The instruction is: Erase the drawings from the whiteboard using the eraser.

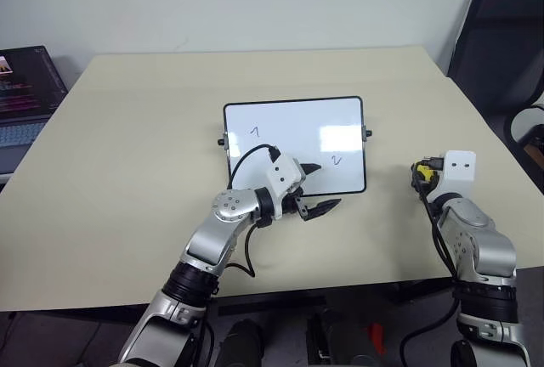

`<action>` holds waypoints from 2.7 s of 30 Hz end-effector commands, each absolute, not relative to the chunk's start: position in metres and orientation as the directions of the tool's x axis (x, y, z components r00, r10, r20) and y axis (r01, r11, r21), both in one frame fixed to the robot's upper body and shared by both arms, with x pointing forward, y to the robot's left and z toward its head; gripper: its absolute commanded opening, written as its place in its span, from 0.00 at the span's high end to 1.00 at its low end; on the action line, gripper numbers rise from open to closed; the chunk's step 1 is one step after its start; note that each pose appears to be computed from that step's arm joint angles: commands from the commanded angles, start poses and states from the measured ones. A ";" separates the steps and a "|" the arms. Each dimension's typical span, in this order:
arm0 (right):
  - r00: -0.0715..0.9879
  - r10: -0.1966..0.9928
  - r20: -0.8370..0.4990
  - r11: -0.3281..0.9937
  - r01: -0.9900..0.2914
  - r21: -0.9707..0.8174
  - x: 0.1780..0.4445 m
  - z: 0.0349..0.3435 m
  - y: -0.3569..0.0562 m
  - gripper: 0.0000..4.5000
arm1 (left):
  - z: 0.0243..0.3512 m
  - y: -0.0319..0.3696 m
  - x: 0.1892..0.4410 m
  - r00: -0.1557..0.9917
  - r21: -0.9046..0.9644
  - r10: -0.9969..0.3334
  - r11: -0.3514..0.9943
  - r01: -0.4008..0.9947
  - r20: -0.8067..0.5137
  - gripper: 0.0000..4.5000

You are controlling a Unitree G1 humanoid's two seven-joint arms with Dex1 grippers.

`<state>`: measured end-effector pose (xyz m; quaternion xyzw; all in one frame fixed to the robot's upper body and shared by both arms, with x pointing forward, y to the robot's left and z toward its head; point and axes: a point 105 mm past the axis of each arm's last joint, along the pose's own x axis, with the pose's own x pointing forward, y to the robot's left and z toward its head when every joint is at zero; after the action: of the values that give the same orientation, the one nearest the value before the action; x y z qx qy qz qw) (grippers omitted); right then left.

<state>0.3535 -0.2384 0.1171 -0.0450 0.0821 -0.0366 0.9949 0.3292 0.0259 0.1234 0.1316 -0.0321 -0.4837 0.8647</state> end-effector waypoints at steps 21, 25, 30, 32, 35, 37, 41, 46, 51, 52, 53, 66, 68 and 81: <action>0.941 0.310 0.135 0.944 -0.288 -0.159 0.365 0.175 -0.122 0.72 | 0.111 0.048 0.338 0.716 0.339 -0.694 0.658 0.673 -0.076 0.00; 0.934 0.339 0.109 0.927 -0.313 -0.205 0.370 0.171 -0.109 0.72 | 0.109 0.050 0.339 0.724 0.342 -0.685 0.663 0.666 -0.081 0.00; 0.951 0.305 0.046 0.926 -0.285 -0.248 0.376 0.163 -0.110 0.72 | 0.112 0.054 0.341 0.737 0.347 -0.671 0.676 0.650 -0.073 0.00; 0.952 0.305 0.018 0.919 -0.290 -0.266 0.377 0.158 -0.110 0.72 | 0.112 0.055 0.341 0.739 0.348 -0.670 0.677 0.648 -0.073 0.00; 0.951 0.310 0.001 0.917 -0.299 -0.266 0.377 0.155 -0.110 0.72 | 0.112 0.056 0.341 0.741 0.349 -0.668 0.678 0.646 -0.074 0.00; 0.949 0.317 -0.004 0.916 -0.307 -0.258 0.377 0.153 -0.109 0.72 | 0.112 0.057 0.342 0.744 0.351 -0.664 0.681 0.643 -0.074 0.00; 0.944 0.329 -0.007 0.914 -0.320 -0.250 0.374 0.151 -0.104 0.72 | 0.114 0.060 0.345 0.753 0.357 -0.654 0.688 0.632 -0.072 0.00; 0.932 0.361 -0.020 0.900 -0.354 -0.256 0.371 0.147 -0.096 0.72 | 0.115 0.062 0.347 0.758 0.361 -0.648 0.692 0.625 -0.070 0.00; 0.927 0.366 -0.087 0.880 -0.375 -0.291 0.370 0.133 -0.096 0.72 | 0.114 0.061 0.346 0.757 0.360 -0.650 0.691 0.627 -0.072 0.00; 0.928 0.357 -0.104 0.878 -0.372 -0.301 0.370 0.129 -0.098 0.72 | 0.114 0.061 0.346 0.757 0.360 -0.650 0.691 0.627 -0.072 0.00; 0.929 0.351 -0.116 0.875 -0.370 -0.311 0.370 0.127 -0.101 0.72 | 0.114 0.060 0.346 0.757 0.360 -0.650 0.691 0.627 -0.071 0.00; 0.928 0.286 -0.239 0.859 -0.359 -0.366 0.343 0.108 -0.136 0.72 | 0.110 0.054 0.339 0.739 0.346 -0.670 0.677 0.650 -0.077 0.00; 0.926 0.280 -0.253 0.856 -0.361 -0.372 0.338 0.105 -0.142 0.72 | 0.110 0.053 0.339 0.736 0.345 -0.673 0.674 0.653 -0.078 0.00; 0.941 0.340 -0.001 0.891 -0.322 -0.318 0.372 0.165 -0.113 0.72 | 0.112 0.049 0.342 0.727 0.346 -0.683 0.666 0.661 -0.074 0.00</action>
<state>0.3696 -0.1147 0.1493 -0.1621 0.0078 0.1713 0.9718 0.3425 0.0544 0.1023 0.1718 -0.0106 -0.3629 0.9158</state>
